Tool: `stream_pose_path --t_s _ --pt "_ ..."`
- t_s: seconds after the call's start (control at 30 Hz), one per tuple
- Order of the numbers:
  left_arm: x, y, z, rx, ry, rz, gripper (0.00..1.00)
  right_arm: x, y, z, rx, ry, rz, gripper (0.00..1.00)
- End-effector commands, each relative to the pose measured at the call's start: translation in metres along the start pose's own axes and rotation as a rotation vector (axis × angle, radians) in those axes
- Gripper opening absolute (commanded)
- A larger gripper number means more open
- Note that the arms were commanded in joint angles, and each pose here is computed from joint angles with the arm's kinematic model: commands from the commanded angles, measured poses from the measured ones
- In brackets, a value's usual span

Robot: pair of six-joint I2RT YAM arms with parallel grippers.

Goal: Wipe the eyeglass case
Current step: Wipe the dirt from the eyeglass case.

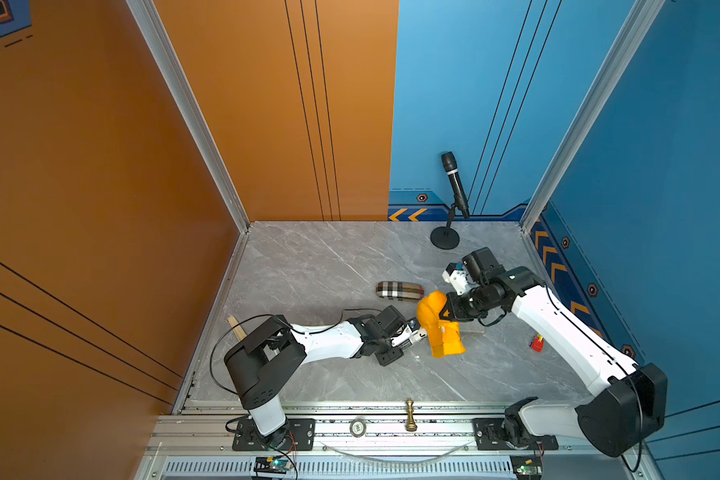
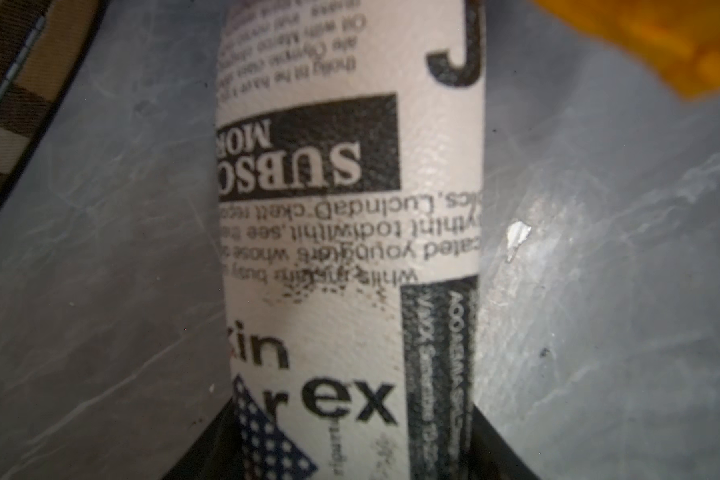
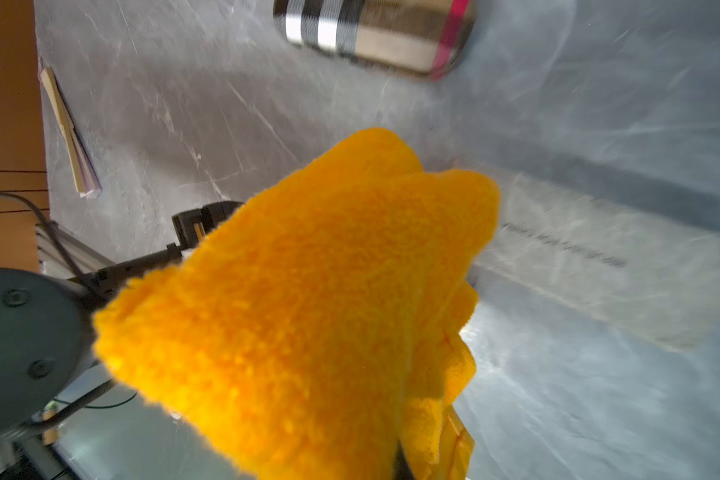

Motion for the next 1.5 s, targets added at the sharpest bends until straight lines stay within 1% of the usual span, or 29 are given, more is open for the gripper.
stream_pose_path --t_s 0.0,0.2,0.4,0.5,0.57,0.67,0.7,0.8,0.9,1.0,1.1,1.17,1.27,1.37,1.47 --pt "0.003 0.013 0.001 -0.003 -0.031 -0.008 0.43 0.024 -0.005 0.006 0.094 -0.102 -0.023 0.00" --pt "-0.001 0.014 -0.004 -0.011 -0.020 -0.080 0.44 0.065 -0.011 0.013 0.069 -0.132 0.025 0.00" --pt "-0.009 0.022 -0.010 0.008 -0.008 -0.116 0.45 0.114 -0.010 0.008 0.046 -0.113 0.101 0.00" --pt "-0.014 0.028 -0.011 0.000 0.002 -0.120 0.47 0.128 -0.009 0.013 0.035 -0.122 0.108 0.00" --pt "-0.019 0.028 -0.010 -0.002 0.007 -0.153 0.47 0.135 -0.006 0.016 0.031 -0.120 0.111 0.00" --pt "-0.021 0.025 -0.007 -0.002 -0.005 -0.201 0.44 0.148 -0.003 0.027 0.048 -0.193 0.104 0.00" --pt "-0.020 0.024 -0.005 -0.006 -0.010 -0.201 0.42 0.152 -0.002 0.034 0.047 -0.221 0.103 0.00" --pt "-0.022 0.018 0.001 -0.025 -0.050 -0.233 0.37 0.157 0.000 0.054 0.018 -0.276 0.091 0.00" --pt "-0.028 0.013 0.005 -0.052 -0.037 -0.289 0.33 0.164 0.003 0.059 0.037 -0.335 0.071 0.00" --pt "-0.035 0.010 0.007 -0.064 -0.025 -0.317 0.30 0.166 0.007 0.041 0.081 -0.330 0.071 0.00" --pt "-0.047 0.006 0.010 -0.077 -0.026 -0.358 0.29 0.158 0.009 0.016 0.125 -0.306 0.056 0.00" --pt "-0.056 0.004 0.011 -0.085 -0.017 -0.395 0.29 0.149 0.011 0.003 0.118 -0.260 0.065 0.00" --pt "-0.066 0.004 0.014 -0.099 -0.010 -0.430 0.28 0.139 0.013 -0.003 0.087 -0.219 0.084 0.00" --pt "-0.068 0.005 0.017 -0.110 -0.010 -0.438 0.27 0.140 0.012 0.008 0.056 -0.246 0.079 0.00" --pt "-0.067 0.004 0.017 -0.115 -0.008 -0.441 0.26 0.150 0.009 0.035 0.005 -0.299 0.077 0.00"
Point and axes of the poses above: each gripper's point midway between its finger pads, its own x axis out along the fingers, its own z axis along the line the jaws close on, y = z × x, the point moved 5 cm from there along -x, back along the fingers, and after that the axes turned 14 degrees about -x, right-handed, at the moved point
